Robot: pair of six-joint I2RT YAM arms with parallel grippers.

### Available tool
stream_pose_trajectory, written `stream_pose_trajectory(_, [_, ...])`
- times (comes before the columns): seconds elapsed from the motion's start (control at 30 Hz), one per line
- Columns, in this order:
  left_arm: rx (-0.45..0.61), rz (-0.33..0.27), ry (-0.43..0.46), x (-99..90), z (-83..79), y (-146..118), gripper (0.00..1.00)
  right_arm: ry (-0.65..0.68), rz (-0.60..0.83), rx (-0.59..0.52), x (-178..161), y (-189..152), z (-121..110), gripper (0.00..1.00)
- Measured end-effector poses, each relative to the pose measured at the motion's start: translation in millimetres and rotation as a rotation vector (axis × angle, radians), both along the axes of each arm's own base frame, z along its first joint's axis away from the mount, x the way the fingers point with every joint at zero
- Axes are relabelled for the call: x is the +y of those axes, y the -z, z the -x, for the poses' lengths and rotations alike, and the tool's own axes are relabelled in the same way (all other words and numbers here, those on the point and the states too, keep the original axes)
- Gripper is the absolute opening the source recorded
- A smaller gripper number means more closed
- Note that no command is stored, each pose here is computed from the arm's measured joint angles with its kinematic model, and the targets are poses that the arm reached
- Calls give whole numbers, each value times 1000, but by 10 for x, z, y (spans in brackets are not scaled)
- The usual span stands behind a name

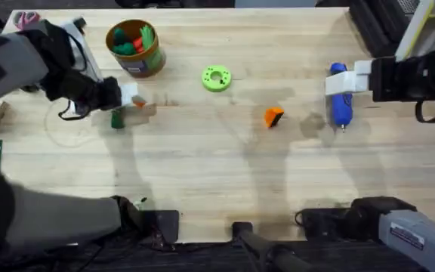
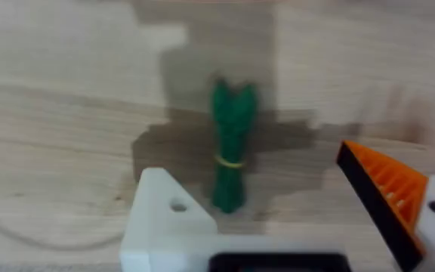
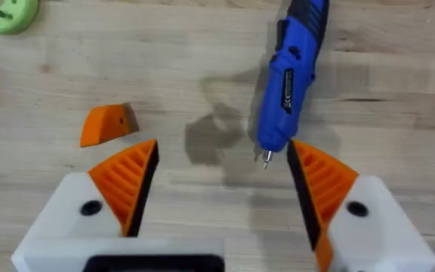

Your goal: Pick up the gripper from the table and insert it into the empty holder that is missing its gripper. Then pick up a screw, insert it into the mounting hole, and use the screwdriver to tighten it. Finally, clean up the table by picking up the vegetable and placing it into the bucket.

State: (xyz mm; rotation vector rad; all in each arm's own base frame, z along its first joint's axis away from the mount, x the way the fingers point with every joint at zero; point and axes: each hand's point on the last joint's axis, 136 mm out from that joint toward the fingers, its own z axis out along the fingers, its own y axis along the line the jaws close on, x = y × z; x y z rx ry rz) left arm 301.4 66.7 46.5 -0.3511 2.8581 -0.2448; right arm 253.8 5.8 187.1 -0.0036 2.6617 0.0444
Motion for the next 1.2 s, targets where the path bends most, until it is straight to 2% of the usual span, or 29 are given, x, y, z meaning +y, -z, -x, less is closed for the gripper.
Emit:
stream_pose_trajectory(0.17, [-249,75,51,-240,-132,-686,985,0,0,0,0,0,1,993])
stream_pose_trajectory(0.3, [-444,102,103,-420,-95,-1264,985,0,0,0,0,0,1,994])
stream_pose_trajectory(0.33, [-495,113,122,-483,-60,-1415,985,0,0,0,0,0,1,993])
stream_pose_trajectory(0.4, [-736,152,230,-801,207,-2103,985,0,0,0,0,0,1,993])
stream_pose_trajectory(0.5, [-825,144,269,-905,359,-2337,985,0,0,0,0,0,1,994])
stream_pose_trajectory(0.7, [-932,117,311,-1015,566,-2595,985,0,0,0,0,0,1,992])
stream_pose_trajectory(0.87, [-936,117,314,-1044,639,-2605,985,0,0,0,0,0,1,993])
stream_pose_trajectory(1.03, [-955,112,326,-1063,645,-2395,985,0,0,0,0,-1,0,993])
stream_pose_trajectory(1.2, [-1067,84,402,-1201,737,-2083,985,0,0,0,0,-1,0,993])
